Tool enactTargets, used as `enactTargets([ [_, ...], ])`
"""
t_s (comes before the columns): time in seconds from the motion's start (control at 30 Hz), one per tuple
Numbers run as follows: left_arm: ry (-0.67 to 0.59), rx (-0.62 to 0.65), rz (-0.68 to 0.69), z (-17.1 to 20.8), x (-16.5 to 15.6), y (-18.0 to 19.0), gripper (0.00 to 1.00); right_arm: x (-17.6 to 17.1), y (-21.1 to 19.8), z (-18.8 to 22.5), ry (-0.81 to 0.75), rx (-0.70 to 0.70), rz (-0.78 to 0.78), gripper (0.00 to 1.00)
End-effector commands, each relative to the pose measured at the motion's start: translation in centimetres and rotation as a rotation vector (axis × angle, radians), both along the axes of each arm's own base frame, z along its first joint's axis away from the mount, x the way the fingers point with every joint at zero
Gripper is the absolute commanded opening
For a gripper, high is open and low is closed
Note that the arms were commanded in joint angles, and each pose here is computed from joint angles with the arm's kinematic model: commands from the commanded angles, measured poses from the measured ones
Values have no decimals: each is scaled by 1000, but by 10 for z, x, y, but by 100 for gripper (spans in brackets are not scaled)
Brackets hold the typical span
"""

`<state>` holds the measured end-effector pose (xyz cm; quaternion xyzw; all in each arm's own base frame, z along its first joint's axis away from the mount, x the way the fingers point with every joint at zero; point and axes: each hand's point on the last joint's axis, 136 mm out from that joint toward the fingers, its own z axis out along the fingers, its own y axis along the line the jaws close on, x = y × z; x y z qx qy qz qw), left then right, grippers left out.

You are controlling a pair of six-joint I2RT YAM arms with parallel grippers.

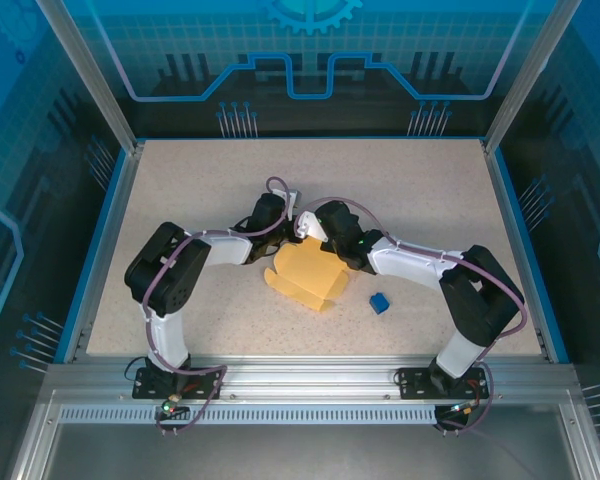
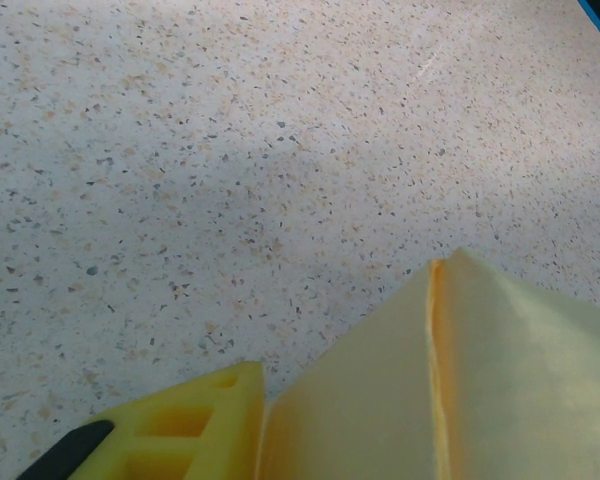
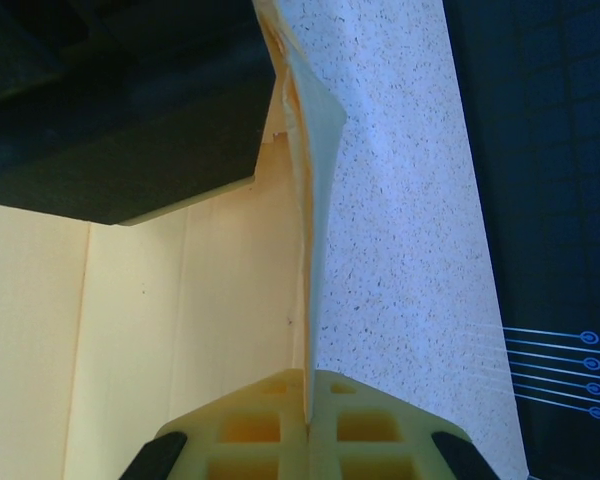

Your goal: Fold the paper box

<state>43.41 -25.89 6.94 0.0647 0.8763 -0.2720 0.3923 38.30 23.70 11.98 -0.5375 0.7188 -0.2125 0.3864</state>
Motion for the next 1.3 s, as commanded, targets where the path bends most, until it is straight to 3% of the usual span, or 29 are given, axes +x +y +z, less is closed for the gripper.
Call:
enactTargets([
  [0.0,-87,46,152,15,25,39,32,-18,6,5,53,39,43,0],
  [0.37,-117,43,-128,15,-19,16,62,-4,-6,16,48,58,-19,0],
  [0.6,-96,34,-218,2,-36,8,70,-1,-6,17,52,63,-25,0],
  [0.93,-56,105,-267,-21,-37,1,72,-2,-2,18,75,86,-8,0],
  [1.27,-73,161,-274,-37,-31,-3,62,-10,-2,14,117,105,13,0],
])
